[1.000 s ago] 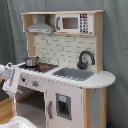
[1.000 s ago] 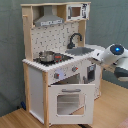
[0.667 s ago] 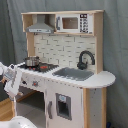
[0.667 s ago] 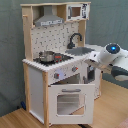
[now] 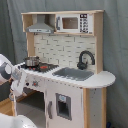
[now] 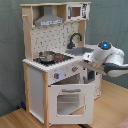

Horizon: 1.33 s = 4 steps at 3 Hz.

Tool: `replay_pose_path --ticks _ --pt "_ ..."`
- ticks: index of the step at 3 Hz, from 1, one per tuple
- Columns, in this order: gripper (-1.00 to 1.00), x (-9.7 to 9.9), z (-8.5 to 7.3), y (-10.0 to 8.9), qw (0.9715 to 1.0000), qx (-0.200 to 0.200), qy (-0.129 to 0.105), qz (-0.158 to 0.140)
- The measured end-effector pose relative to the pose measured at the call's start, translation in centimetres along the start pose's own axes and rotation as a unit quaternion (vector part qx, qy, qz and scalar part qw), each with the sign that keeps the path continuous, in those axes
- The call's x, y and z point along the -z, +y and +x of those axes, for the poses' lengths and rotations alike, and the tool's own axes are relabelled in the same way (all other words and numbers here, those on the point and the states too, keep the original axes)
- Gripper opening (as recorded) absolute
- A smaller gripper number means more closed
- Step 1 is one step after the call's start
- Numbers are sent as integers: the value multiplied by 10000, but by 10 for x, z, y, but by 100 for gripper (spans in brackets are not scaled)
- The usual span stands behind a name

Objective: Play with the kitchen

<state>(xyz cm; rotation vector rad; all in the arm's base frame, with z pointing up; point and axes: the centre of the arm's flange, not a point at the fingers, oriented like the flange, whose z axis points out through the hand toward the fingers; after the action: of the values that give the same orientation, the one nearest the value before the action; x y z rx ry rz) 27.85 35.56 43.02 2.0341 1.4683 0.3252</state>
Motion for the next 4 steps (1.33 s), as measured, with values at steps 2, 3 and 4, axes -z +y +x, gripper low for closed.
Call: replay_pose_path --ticks 2,3,4 --pt "100 -25 15 16 9978 243 299 532" --pt "100 -39 26 17 9944 441 507 822" --pt "100 -53 33 16 9891 678 713 1095"
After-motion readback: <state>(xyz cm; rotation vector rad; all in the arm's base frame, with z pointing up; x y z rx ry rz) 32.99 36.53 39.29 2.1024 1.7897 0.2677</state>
